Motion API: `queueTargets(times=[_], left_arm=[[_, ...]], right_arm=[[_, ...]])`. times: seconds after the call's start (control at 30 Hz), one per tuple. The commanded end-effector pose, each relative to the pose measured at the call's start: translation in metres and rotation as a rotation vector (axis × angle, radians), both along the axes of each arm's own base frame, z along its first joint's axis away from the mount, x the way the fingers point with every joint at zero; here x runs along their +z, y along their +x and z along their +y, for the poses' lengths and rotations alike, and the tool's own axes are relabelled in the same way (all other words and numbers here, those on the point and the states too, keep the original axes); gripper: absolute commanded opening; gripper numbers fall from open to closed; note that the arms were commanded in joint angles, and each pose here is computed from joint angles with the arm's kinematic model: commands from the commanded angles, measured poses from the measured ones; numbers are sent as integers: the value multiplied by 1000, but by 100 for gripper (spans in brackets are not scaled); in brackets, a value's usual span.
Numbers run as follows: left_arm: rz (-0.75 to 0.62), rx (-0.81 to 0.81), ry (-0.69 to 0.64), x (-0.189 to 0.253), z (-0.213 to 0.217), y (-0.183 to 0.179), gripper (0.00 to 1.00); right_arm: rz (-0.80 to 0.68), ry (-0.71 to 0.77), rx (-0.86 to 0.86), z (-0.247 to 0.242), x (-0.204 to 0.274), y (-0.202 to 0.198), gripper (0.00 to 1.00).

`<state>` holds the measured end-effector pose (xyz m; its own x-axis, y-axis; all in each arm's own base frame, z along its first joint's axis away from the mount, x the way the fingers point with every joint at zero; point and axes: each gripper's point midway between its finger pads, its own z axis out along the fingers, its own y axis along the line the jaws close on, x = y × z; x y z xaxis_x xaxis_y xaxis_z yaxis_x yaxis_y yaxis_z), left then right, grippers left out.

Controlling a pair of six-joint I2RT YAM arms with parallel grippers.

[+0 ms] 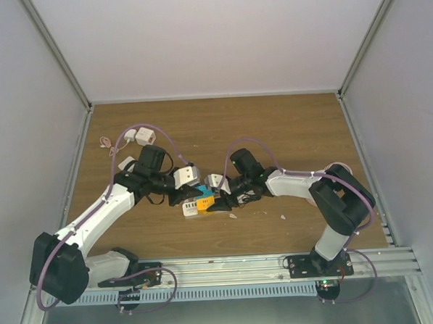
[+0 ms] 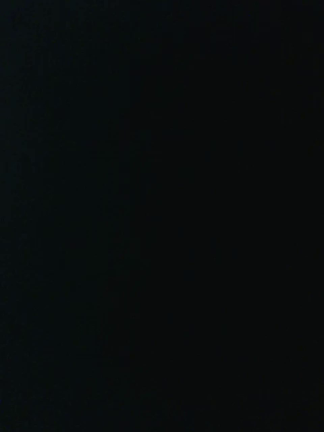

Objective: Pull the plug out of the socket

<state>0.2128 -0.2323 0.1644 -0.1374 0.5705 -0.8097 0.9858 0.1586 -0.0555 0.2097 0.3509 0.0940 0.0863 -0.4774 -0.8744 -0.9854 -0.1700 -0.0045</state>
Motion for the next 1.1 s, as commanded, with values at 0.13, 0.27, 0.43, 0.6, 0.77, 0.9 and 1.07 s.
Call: queueTargets(times=[0.13, 0.27, 0.43, 0.6, 0.77, 0.9, 1.07], left_arm=[[-19, -39, -116, 33, -7, 7, 0], [-25, -18, -95, 29, 2, 10, 0], [-20, 15, -98, 35, 18, 15, 0], [-4, -5, -141, 55, 21, 10, 0], [-8, -21, -207, 83, 21, 7, 0], [23, -55, -285, 105, 19, 1, 0], [63, -110, -377, 126, 15, -9, 0]], right_arm=[[10, -72, -21, -5, -25, 2, 42], [21, -64, -19, -5, -18, 1, 48], [-13, -14, -16, 0, 11, 6, 64], [-47, 33, -46, 0, 40, 23, 77], [-48, 92, -80, -5, 71, 40, 85], [-78, 147, -125, -12, 101, 61, 88], [-107, 200, -171, -10, 122, 77, 90]])
